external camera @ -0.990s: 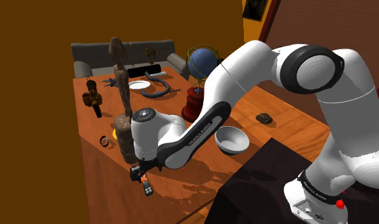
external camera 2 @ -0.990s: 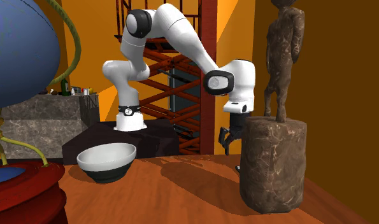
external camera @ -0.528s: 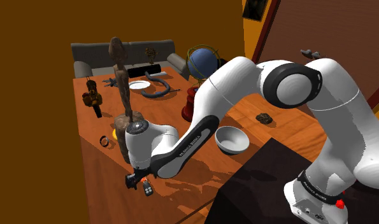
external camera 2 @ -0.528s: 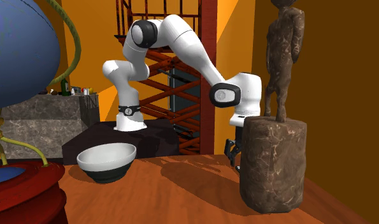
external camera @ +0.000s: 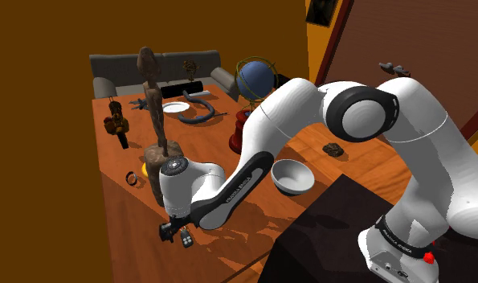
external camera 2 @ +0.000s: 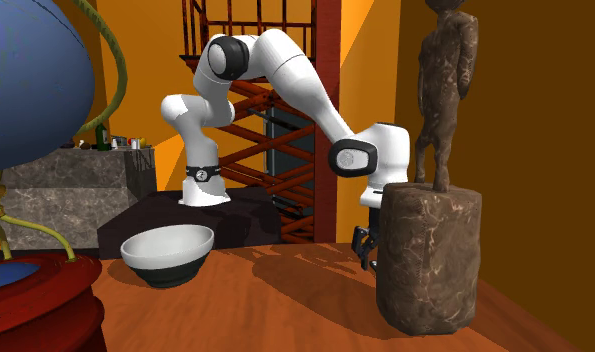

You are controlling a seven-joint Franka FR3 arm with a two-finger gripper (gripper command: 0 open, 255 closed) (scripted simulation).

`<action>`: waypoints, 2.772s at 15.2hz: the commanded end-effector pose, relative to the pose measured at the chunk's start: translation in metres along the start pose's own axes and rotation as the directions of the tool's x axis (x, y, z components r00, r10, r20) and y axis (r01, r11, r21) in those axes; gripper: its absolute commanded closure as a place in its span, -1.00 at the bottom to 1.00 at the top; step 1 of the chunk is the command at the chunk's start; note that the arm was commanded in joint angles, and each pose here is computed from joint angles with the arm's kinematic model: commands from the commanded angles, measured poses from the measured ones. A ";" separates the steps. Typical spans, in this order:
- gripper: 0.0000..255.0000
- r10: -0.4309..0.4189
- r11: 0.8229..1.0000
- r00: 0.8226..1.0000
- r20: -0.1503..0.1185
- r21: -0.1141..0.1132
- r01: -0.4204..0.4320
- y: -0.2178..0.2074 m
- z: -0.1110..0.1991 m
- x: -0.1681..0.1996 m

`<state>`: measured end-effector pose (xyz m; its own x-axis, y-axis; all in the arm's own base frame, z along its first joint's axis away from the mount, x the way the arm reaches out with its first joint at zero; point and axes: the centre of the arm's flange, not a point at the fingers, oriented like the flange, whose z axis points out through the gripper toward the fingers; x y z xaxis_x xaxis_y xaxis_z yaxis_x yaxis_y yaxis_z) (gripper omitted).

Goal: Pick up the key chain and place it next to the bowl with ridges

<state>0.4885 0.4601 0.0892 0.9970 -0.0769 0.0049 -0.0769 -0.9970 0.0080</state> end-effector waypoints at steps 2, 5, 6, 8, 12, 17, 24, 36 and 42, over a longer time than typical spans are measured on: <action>-1.00 0.000 1.000 1.000 0.000 0.000 0.000 0.000 0.000 0.000; 1.00 0.000 1.000 1.000 0.000 0.000 0.000 0.000 0.000 0.000; 1.00 0.000 1.000 1.000 0.000 0.000 0.000 0.000 0.000 0.000; 1.00 0.000 1.000 1.000 0.000 0.000 0.000 0.000 0.000 0.000; 1.00 0.000 1.000 1.000 0.000 0.000 0.000 0.000 0.000 0.000; 1.00 0.000 1.000 1.000 0.000 0.000 0.000 0.000 -0.026 0.000; 1.00 0.000 1.000 1.000 0.000 0.000 0.000 0.000 -0.063 0.000; 1.00 0.000 1.000 1.000 0.000 0.000 0.000 0.001 -0.127 0.001; 1.00 0.000 1.000 1.000 0.000 0.000 0.000 0.001 -0.158 0.001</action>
<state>0.4883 0.4597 0.2424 0.9970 -0.0770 0.0054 -0.0770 -0.9970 0.0077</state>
